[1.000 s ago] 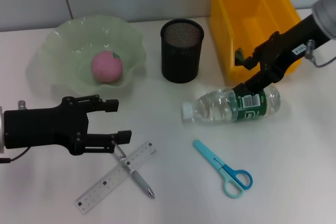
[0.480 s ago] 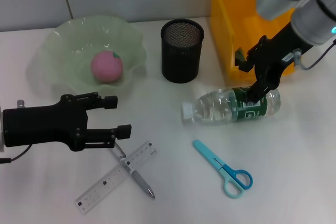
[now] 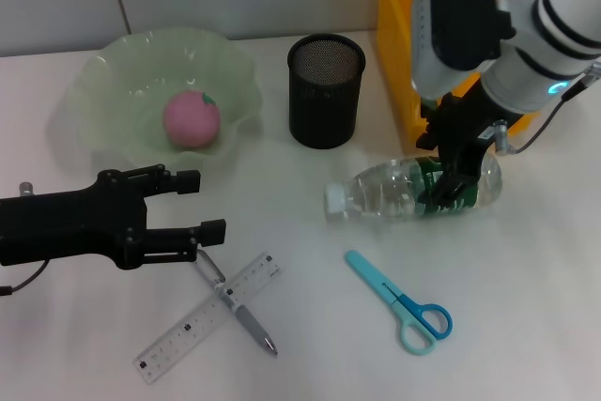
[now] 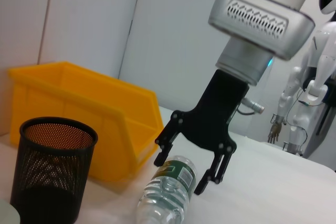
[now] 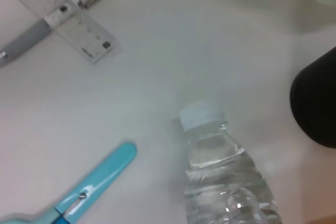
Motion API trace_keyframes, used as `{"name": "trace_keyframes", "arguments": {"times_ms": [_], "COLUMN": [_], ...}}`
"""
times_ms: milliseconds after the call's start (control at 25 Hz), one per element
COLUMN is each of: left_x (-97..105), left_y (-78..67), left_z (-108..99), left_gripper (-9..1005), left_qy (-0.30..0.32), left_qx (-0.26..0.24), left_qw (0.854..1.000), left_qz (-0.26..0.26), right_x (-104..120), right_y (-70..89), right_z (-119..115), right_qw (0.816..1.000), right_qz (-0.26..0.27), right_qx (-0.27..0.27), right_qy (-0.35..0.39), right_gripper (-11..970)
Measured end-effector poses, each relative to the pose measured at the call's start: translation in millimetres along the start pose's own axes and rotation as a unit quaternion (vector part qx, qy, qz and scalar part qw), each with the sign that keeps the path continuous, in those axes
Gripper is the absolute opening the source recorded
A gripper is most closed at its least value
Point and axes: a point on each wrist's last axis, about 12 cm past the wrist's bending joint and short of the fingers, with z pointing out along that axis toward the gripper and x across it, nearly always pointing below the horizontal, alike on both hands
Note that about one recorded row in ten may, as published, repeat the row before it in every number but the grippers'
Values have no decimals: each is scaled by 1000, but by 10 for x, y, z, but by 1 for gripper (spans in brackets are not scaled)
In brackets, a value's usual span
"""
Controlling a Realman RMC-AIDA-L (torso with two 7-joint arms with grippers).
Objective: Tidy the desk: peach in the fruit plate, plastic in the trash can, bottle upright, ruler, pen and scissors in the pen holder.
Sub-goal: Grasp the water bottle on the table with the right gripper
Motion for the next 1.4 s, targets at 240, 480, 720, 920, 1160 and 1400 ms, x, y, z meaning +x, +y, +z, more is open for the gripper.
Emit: {"name": "trace_keyframes", "arguments": {"times_ms": [240,480,720,920,1160,1400], "left_x": [11,-3,-20,-29,-31,-30], "left_y": [-4,-5,-11,-9,-6,-6], "left_z": [-26,-40,-47,-63,-68,-64], "left_gripper": [842,842,843,842,842,842], "left_qy": [-7,-14,-22,-26,-29,-31], "left_qx": [-4,-5,-3,-6,-7,-7], "left_qw": [1000,1000,1000,1000,1000,1000], "left_qz": [-4,-4,-2,-1,-1,-2], "right_x": [-29,-37,-37,-47,-63,-67], "right_y": [15,22,30,45,70,66], "right_z": [91,171,248,297,382,400], "right_qw": [1000,999,999,999,998,998], "right_qz": [-14,-21,-26,-28,-30,-31], "right_qx": [6,2,-2,-9,-19,-16], "right_qy": [14,25,37,40,51,51], "right_gripper": [781,782,782,783,783,783]}}
